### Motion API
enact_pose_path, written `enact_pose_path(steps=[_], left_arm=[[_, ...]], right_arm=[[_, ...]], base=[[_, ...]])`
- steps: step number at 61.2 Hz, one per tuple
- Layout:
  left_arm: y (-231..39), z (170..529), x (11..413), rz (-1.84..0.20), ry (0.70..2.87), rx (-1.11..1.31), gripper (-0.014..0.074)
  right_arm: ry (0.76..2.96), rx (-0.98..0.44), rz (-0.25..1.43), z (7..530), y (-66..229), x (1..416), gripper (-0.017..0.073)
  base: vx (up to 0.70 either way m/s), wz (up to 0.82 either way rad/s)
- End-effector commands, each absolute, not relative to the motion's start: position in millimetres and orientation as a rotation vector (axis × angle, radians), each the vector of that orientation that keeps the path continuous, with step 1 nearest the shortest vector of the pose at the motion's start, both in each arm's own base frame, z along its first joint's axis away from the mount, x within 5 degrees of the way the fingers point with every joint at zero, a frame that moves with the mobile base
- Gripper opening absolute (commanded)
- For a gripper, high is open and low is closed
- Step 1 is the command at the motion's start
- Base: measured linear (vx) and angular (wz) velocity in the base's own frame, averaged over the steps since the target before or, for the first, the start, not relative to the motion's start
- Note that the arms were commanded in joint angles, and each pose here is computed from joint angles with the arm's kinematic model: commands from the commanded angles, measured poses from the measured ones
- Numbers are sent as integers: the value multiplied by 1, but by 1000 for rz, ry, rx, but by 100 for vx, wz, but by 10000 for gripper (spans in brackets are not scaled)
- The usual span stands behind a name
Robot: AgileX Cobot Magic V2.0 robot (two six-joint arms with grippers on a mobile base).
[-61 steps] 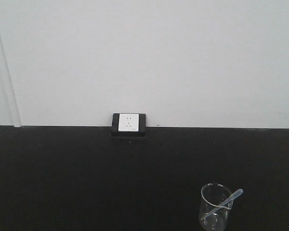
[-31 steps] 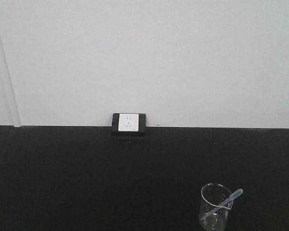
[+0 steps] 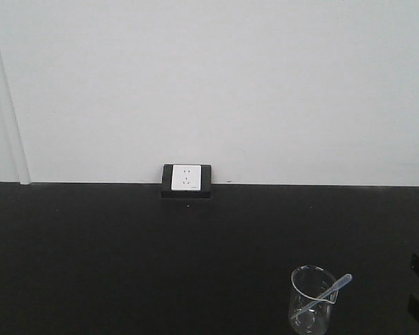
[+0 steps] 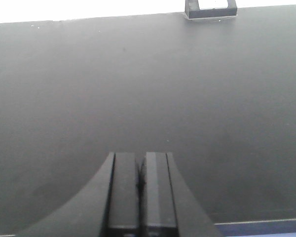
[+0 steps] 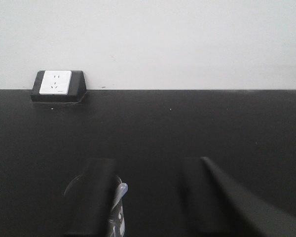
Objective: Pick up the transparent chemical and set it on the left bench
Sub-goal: 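Move the right gripper down over the dropper pipette in the beaker, then close the right gripper on the pipette and lift it out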
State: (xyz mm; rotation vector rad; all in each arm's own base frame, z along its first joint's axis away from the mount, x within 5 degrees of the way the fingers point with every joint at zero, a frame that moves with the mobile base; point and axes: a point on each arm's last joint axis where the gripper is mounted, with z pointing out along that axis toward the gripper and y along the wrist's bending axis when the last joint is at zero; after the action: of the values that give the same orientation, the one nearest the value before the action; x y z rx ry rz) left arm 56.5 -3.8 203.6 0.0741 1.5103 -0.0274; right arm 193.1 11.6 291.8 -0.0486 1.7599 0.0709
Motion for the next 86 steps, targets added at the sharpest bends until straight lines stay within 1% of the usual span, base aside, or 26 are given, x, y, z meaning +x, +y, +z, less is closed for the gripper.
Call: enact_pose_path(steps=[1,4,8,15,23,27,30,45,53,63,86], left_arm=[[-4,206,55,-35,1429,64,-3],[-4,206,55,-35,1429,64,-3],[-4,206,55,-35,1429,64,-3],[-4,206,55,-35,1429,64,-3],[-4,206,55,-35,1429,64,-3],[-4,206,55,-35,1429,64,-3],[-4,206,55,-35,1429,64,-3],[-4,206,55,-35,1429,64,-3],[-4,206,55,-35,1429,64,-3],[-4,206,55,-35,1429,64,-3],[-4,206,55,-35,1429,64,-3]], right_arm=[[1604,-86,77,315,14,198,613],[1601,-86,78,314,14,199,676],[1586,-75,92,316,14,199,725],[1483,-85,119,324,17,201,729],[1319,-109,166,328,21,213,713],[1257,-115,192,325,23,222,699],[1250,-108,221,316,25,234,689],[1294,-54,349,257,30,279,662],[1278,-37,405,229,32,292,645],[1368,-24,408,197,33,305,610],[1417,-55,425,179,36,315,518]], base=[[0,0],[0,0],[0,0],[0,0],[0,0],[0,0],[0,0],[0,0],[0,0],[0,0],[0,0]])
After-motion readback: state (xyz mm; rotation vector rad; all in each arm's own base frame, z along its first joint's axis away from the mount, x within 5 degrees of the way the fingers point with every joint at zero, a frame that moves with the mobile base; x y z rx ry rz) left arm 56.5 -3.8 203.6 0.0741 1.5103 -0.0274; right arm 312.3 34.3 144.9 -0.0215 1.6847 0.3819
